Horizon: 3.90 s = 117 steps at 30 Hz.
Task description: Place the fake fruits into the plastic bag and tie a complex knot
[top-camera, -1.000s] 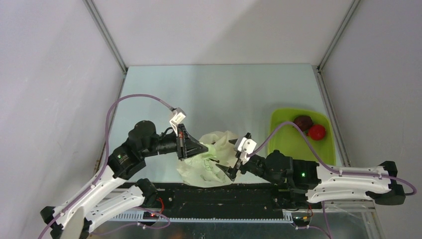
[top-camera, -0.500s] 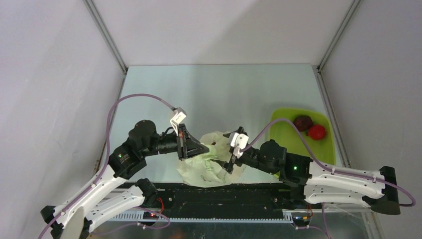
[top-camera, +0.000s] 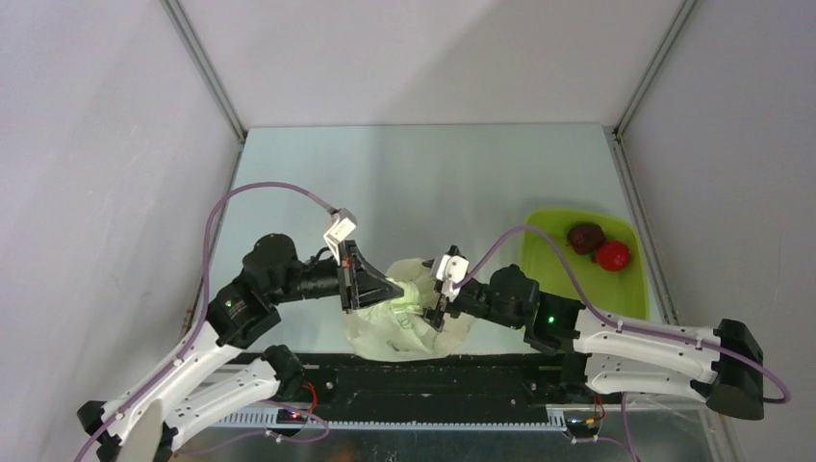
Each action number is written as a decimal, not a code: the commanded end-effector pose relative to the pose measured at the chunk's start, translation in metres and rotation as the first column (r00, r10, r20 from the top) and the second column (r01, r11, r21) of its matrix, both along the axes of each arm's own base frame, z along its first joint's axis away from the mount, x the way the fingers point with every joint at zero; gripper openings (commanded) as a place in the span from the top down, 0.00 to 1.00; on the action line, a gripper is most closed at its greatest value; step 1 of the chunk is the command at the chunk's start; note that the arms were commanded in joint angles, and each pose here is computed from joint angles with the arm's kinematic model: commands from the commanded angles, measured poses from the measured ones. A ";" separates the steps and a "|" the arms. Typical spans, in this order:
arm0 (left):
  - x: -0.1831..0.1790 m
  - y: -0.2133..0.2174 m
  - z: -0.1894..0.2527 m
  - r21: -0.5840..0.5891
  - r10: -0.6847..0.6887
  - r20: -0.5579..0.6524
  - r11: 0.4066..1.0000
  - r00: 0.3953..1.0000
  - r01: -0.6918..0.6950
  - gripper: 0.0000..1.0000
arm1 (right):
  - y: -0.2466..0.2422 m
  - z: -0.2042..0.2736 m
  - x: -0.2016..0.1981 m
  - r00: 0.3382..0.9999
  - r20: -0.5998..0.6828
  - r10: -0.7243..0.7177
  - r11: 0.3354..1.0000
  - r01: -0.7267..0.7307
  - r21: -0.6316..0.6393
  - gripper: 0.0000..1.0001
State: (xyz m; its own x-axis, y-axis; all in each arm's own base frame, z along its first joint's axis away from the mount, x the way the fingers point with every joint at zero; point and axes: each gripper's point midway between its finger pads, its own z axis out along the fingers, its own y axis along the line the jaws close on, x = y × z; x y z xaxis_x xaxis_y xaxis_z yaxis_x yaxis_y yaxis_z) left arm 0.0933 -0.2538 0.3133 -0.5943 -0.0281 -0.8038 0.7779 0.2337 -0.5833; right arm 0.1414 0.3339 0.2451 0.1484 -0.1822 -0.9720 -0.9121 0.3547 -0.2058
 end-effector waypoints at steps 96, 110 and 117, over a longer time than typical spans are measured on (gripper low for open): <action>0.024 0.006 -0.035 0.099 0.192 0.681 0.932 0.706 -0.349 1.00 | 0.043 0.070 -0.008 0.142 -0.956 0.258 0.555 0.788 0.267 0.36; 0.017 0.004 -0.040 0.131 0.161 0.702 0.928 0.694 -0.348 1.00 | 0.032 0.061 0.008 0.220 -0.968 0.118 0.511 0.823 0.249 0.57; 0.014 0.002 -0.041 0.144 0.143 0.703 0.931 0.697 -0.335 1.00 | 0.031 0.057 0.012 0.252 -0.966 0.062 0.513 0.822 0.247 0.64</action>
